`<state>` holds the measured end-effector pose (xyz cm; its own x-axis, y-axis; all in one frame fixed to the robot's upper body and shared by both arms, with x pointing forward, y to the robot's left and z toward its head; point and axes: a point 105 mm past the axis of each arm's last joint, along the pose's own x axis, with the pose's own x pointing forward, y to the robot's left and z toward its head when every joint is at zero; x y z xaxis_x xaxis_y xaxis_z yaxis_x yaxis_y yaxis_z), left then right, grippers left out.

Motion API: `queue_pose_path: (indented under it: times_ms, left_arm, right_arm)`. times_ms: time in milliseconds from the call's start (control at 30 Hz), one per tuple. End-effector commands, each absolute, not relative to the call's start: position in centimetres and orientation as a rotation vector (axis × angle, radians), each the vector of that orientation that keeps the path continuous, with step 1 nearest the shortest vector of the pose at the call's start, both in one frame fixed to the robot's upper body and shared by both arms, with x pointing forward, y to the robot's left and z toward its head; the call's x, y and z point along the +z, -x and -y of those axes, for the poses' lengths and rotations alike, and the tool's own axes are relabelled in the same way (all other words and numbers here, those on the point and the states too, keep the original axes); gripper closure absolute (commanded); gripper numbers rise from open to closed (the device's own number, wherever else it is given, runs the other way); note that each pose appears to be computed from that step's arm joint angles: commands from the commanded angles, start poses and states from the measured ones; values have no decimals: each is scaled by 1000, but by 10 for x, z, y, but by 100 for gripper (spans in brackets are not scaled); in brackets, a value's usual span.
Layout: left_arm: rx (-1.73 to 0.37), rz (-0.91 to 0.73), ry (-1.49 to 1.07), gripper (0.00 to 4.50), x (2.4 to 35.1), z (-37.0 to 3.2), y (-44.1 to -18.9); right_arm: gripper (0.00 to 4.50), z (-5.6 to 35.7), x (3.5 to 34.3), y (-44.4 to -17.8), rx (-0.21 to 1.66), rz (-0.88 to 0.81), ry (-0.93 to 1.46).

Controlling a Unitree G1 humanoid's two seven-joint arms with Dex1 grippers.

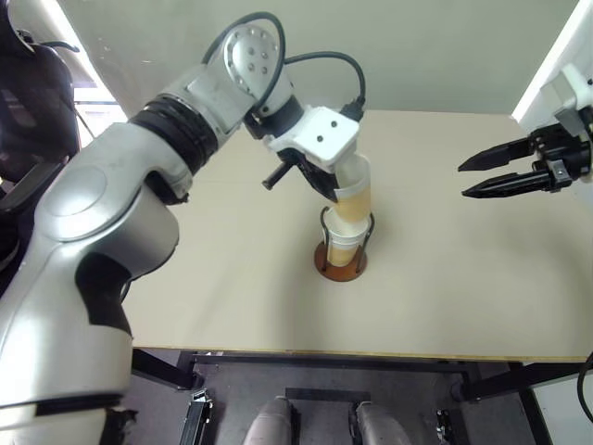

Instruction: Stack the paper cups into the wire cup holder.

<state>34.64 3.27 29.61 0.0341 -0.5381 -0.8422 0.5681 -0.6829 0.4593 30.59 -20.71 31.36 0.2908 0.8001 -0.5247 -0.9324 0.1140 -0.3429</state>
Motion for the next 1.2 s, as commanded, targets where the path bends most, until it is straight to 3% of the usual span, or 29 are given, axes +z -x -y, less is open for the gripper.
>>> queue_pose_path:
  times_ms: [33,1200]
  left_arm:
    - [-1772,-35,-1557,448,297,-37,-345]
    - [-1780,-18,-1689,448,283,-26,-352]
  right_arm:
    - [250,206,327,-302,1280,-179,727]
    - [250,207,327,-299,1254,-163,750]
